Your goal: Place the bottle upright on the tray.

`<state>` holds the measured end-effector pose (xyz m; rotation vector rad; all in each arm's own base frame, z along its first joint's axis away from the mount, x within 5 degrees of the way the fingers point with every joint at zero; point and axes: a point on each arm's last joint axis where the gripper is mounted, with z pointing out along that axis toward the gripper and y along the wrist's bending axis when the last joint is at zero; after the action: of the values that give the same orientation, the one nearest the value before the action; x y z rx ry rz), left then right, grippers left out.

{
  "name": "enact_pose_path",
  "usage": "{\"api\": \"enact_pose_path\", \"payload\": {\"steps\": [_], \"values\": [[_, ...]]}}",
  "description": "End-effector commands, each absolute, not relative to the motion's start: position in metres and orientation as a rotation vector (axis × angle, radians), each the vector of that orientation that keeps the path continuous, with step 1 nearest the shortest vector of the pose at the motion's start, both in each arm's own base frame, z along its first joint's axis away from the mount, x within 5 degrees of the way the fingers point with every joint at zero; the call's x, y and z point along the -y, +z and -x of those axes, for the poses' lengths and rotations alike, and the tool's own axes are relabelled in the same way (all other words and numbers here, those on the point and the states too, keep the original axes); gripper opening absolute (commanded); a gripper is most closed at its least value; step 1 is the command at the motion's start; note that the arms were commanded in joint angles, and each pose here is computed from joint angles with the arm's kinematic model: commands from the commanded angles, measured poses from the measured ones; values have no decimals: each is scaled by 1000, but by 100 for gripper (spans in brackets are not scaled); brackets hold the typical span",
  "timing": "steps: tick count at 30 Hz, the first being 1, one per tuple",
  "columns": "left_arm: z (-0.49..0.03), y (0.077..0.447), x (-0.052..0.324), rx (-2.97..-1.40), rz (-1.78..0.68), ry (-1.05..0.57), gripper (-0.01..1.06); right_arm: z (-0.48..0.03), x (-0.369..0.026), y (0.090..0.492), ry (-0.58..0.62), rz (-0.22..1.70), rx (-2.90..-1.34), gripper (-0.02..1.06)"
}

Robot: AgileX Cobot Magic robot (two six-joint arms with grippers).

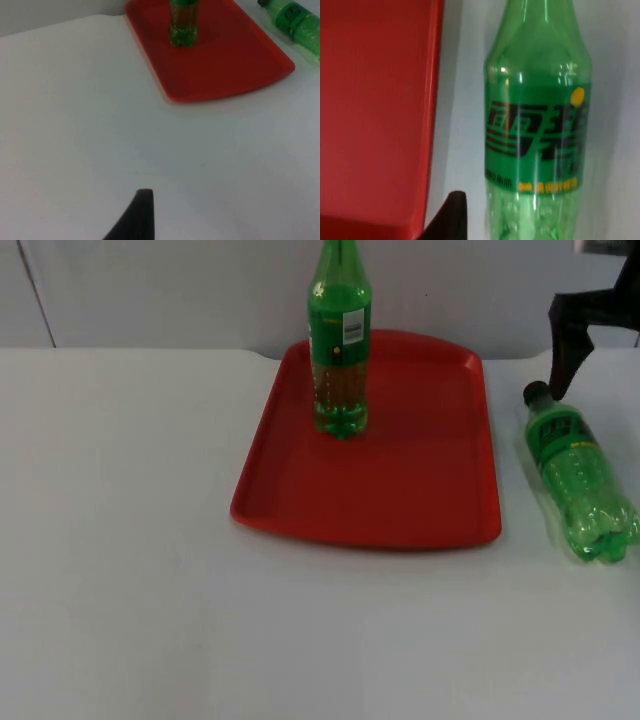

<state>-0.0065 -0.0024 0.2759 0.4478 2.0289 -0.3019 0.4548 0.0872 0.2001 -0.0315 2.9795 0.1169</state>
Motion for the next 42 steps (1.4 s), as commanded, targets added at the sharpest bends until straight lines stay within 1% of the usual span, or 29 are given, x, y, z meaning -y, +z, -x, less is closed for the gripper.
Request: {"api": "enact_pose_path", "payload": {"steps": [1,3,5,11,21,25,31,37,42], "values": [[6,275,2,-2028,-447,-305,105,-460,-94,196,111,43,-2942,105],[6,275,2,-2028,-447,-305,105,-464,-93,188,87,26,-2927,105],[6,275,2,-2028,-447,-305,105,-467,-94,183,92,12,-2911,105],[6,275,2,-2028,-447,-305,105,-474,-96,158,91,9,-2938,105],[6,275,2,-2028,-447,-305,105,-492,-100,133,84,6,-2994,105],[6,275,2,-2028,-447,-305,105,-495,-100,128,91,4,-2974,105],[6,275,2,-2028,-447,-305,105,-498,-103,127,144,-17,-2937,105],[6,275,2,-2028,-447,-305,105,-497,-110,110,150,0,-2970,104],[6,275,2,-2028,-447,-305,105,-495,-111,96,157,-19,-3003,100]]}}
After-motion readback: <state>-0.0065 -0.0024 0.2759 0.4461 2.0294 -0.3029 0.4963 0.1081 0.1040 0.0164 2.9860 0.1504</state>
